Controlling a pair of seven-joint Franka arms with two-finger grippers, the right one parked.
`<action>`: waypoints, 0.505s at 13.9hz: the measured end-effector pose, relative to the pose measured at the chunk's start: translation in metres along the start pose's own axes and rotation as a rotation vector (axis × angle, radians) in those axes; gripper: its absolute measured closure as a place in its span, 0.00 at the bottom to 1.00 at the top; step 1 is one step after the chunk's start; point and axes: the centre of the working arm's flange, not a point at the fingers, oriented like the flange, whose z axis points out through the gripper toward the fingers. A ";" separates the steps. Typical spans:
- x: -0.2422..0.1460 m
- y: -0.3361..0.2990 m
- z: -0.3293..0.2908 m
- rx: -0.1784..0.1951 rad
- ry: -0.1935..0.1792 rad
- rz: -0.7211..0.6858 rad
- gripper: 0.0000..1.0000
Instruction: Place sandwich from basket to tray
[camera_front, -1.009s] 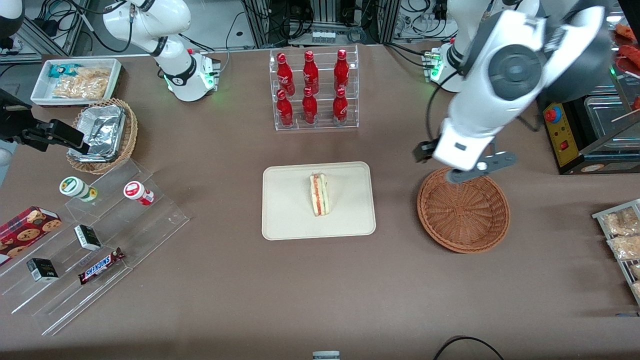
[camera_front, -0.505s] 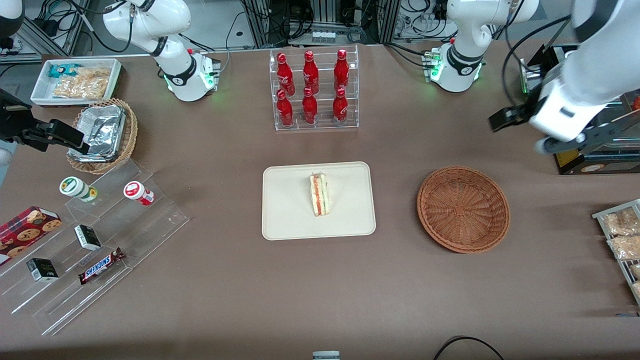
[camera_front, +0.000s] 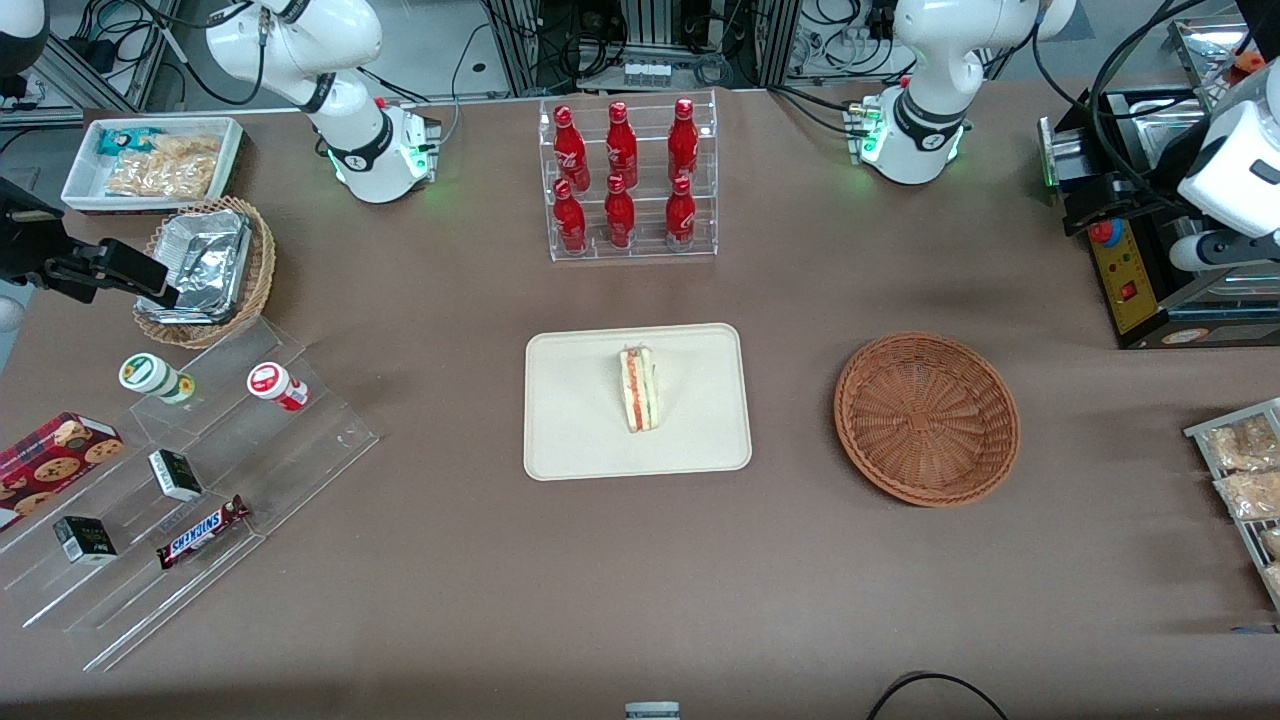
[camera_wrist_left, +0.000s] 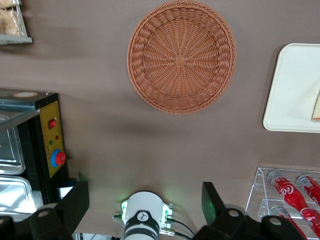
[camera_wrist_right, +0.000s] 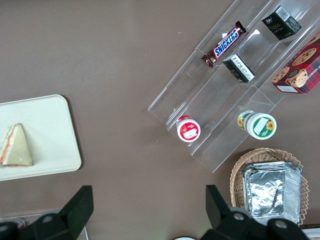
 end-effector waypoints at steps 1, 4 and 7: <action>0.002 -0.002 0.000 -0.002 0.008 0.002 0.00; 0.008 -0.009 -0.001 -0.010 0.040 -0.006 0.00; 0.011 -0.011 -0.005 -0.011 0.069 0.056 0.00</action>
